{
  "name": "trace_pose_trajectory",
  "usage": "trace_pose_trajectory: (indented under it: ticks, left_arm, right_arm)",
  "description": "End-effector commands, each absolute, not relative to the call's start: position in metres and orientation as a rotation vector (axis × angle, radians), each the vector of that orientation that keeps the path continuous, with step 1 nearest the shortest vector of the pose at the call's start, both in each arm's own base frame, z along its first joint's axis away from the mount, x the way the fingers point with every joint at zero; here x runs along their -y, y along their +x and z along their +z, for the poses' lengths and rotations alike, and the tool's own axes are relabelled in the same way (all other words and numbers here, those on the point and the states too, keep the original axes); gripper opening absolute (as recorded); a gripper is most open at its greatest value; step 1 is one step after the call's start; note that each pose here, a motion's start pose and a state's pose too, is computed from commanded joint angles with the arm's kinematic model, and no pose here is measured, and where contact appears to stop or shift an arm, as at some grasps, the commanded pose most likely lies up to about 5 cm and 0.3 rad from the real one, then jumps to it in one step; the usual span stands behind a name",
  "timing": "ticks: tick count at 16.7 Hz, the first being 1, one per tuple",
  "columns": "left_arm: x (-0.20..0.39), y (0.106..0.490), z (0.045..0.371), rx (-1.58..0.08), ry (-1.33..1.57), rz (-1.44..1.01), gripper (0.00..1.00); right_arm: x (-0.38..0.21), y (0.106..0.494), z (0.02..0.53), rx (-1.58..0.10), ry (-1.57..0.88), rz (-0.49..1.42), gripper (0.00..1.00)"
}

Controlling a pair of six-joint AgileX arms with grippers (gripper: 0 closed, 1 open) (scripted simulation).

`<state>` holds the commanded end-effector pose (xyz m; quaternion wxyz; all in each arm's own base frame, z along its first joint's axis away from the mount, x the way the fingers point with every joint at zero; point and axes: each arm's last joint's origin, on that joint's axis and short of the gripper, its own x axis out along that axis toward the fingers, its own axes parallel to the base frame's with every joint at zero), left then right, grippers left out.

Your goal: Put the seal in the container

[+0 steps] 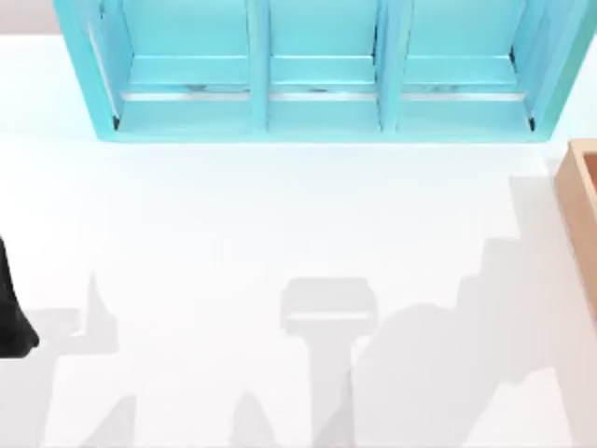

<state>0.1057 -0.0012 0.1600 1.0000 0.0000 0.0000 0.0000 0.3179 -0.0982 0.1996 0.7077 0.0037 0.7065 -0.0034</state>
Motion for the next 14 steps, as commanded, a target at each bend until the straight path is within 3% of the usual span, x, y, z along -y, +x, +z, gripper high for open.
trace_pose_trajectory:
  ticks: [8, 14]
  left_arm:
    - [0.0012, 0.1057, 0.16, 0.0, 0.0, 0.0, 1.0]
    - [0.0012, 0.1057, 0.16, 0.0, 0.0, 0.0, 1.0]
  right_arm:
    - [0.0982, 0.3179, 0.1996, -1.569, 0.008, -0.007, 0.98]
    - [0.0982, 0.3179, 0.1996, -1.569, 0.008, -0.007, 1.0]
